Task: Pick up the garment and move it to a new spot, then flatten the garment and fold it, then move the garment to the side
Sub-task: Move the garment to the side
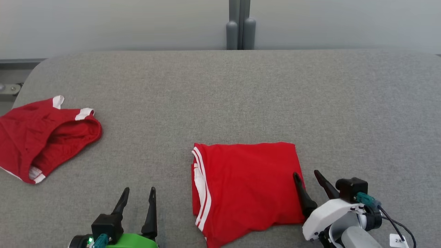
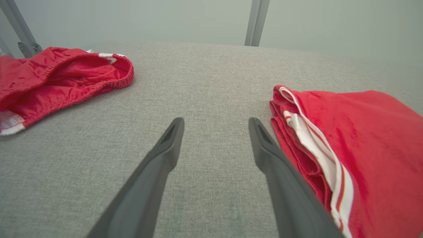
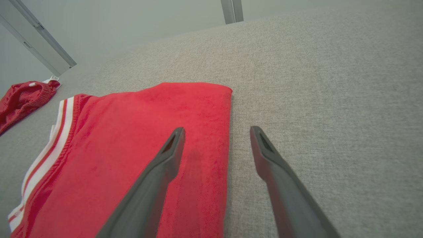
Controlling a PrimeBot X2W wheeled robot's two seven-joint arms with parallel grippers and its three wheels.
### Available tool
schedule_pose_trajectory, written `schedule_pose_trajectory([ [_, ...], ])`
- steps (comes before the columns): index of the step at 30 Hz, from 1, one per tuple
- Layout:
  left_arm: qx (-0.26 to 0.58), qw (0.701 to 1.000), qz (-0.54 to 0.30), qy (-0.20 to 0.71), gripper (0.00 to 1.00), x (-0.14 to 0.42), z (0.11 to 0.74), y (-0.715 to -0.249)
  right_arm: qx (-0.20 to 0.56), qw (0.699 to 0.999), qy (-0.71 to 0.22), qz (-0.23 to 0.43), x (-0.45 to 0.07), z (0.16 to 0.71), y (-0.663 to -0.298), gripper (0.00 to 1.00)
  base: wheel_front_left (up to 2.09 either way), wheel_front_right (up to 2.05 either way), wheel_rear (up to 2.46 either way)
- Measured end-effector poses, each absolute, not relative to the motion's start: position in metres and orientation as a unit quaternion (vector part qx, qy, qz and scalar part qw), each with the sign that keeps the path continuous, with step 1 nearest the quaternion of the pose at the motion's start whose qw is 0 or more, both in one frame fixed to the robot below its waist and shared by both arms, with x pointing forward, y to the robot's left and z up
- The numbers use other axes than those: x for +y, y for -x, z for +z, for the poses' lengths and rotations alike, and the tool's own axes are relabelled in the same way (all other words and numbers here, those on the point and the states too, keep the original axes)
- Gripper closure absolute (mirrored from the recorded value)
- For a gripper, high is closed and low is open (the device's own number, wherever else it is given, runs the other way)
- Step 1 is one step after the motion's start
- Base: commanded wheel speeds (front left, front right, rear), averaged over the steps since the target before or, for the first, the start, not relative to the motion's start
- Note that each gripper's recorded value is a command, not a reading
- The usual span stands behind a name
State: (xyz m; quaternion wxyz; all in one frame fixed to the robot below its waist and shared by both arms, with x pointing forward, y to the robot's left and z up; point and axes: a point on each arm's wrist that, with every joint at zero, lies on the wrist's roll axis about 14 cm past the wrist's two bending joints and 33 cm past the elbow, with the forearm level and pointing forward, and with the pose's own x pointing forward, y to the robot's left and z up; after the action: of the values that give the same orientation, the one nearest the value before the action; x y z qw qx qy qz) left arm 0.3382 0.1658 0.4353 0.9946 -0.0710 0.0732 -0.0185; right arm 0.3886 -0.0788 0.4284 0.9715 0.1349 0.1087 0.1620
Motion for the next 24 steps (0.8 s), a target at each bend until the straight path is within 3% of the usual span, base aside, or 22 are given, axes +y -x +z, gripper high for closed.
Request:
schedule_pose_trajectory([
  [9,0.090,0.993,-0.003,0.074,0.00,0.174,0.425,-0.341,0.196,0.953,-0.140,0.185,-0.055,0.387,-0.402,0.00,0.00,0.00,0.00],
  [10,0.091,0.993,-0.001,0.074,0.00,0.175,0.425,-0.341,0.203,0.950,-0.140,0.190,-0.051,0.384,-0.403,0.15,0.00,0.00,0.00],
  [11,0.091,0.993,0.001,0.073,0.00,0.176,0.425,-0.342,0.206,0.948,-0.143,0.195,-0.047,0.383,-0.403,0.40,0.00,0.00,0.00],
  [12,0.090,0.993,0.003,0.073,0.00,0.178,0.425,-0.342,0.209,0.946,-0.145,0.199,-0.044,0.382,-0.404,1.00,0.00,0.00,0.00],
  [24,0.082,0.994,-0.010,0.067,0.00,0.172,0.430,-0.354,0.175,0.961,-0.123,0.177,-0.078,0.395,-0.434,1.00,0.00,0.00,0.00],
])
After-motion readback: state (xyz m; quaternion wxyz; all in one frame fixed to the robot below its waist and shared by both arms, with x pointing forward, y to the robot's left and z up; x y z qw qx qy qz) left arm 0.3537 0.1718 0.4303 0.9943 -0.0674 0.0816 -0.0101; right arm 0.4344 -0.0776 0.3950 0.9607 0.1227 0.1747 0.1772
